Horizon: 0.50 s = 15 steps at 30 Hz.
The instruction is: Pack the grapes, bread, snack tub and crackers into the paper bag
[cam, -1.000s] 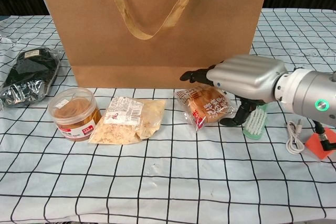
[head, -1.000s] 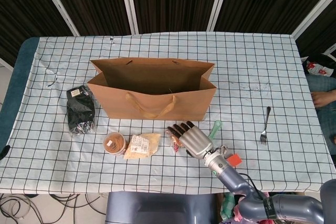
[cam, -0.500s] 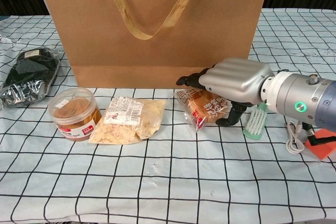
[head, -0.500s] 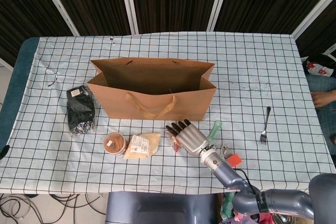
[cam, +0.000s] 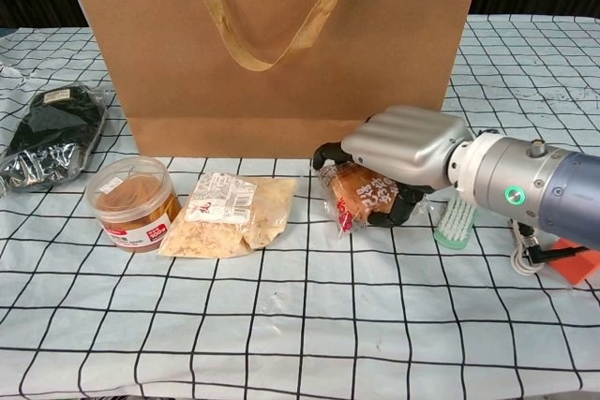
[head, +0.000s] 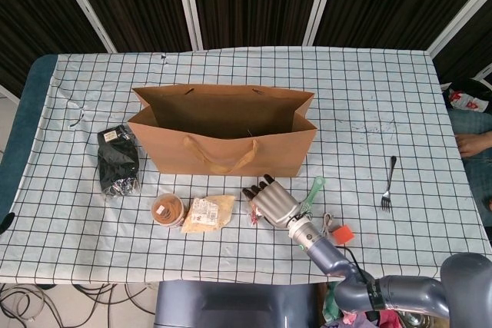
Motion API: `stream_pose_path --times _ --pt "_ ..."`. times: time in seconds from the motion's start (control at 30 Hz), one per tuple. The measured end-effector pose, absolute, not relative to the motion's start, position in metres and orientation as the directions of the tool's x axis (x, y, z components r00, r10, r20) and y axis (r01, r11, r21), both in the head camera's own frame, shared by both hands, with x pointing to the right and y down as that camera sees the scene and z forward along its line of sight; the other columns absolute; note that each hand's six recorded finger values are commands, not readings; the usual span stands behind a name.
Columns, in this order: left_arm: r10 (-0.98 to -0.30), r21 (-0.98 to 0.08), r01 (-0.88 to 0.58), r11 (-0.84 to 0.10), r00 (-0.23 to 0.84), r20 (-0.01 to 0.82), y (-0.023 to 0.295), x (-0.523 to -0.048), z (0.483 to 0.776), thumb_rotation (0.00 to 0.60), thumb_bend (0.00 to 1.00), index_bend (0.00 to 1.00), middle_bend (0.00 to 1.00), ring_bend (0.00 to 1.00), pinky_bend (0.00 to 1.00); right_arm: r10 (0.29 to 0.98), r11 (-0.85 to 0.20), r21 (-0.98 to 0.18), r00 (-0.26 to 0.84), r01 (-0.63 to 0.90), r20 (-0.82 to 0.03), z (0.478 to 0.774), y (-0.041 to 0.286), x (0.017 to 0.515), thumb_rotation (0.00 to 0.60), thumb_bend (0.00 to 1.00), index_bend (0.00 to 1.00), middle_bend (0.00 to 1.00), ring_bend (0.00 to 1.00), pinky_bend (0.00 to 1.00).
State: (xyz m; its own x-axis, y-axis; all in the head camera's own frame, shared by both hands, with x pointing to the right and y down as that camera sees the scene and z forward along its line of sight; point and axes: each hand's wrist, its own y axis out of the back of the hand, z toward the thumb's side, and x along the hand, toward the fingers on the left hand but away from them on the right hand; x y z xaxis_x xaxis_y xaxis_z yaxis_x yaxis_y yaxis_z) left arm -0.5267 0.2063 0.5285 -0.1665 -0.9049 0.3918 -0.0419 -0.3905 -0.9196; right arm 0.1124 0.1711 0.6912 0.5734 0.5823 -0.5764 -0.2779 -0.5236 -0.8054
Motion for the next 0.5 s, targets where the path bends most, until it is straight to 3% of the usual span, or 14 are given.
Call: stream_pose_path --times 0.27,0.5 --pt "-0.905 -0.920 -0.041 -0.391 -0.167 0.392 0.206 -0.527 0.529 0.600 0.23 0.09 0.06 0.00 0.08 0.594 -0.527 -0.818 0.589 -0.229 -0.548 0.681 0.170 0.112 0.600 0.34 0.29 0.34 0.35 0.18" --pt "-0.904 -0.919 -0.039 -0.392 -0.168 0.393 0.206 -0.527 0.529 0.600 0.23 0.09 0.06 0.00 0.08 0.637 -0.549 -0.828 0.586 -0.111 -0.501 0.648 0.165 0.126 0.600 0.35 0.30 0.34 0.35 0.18"
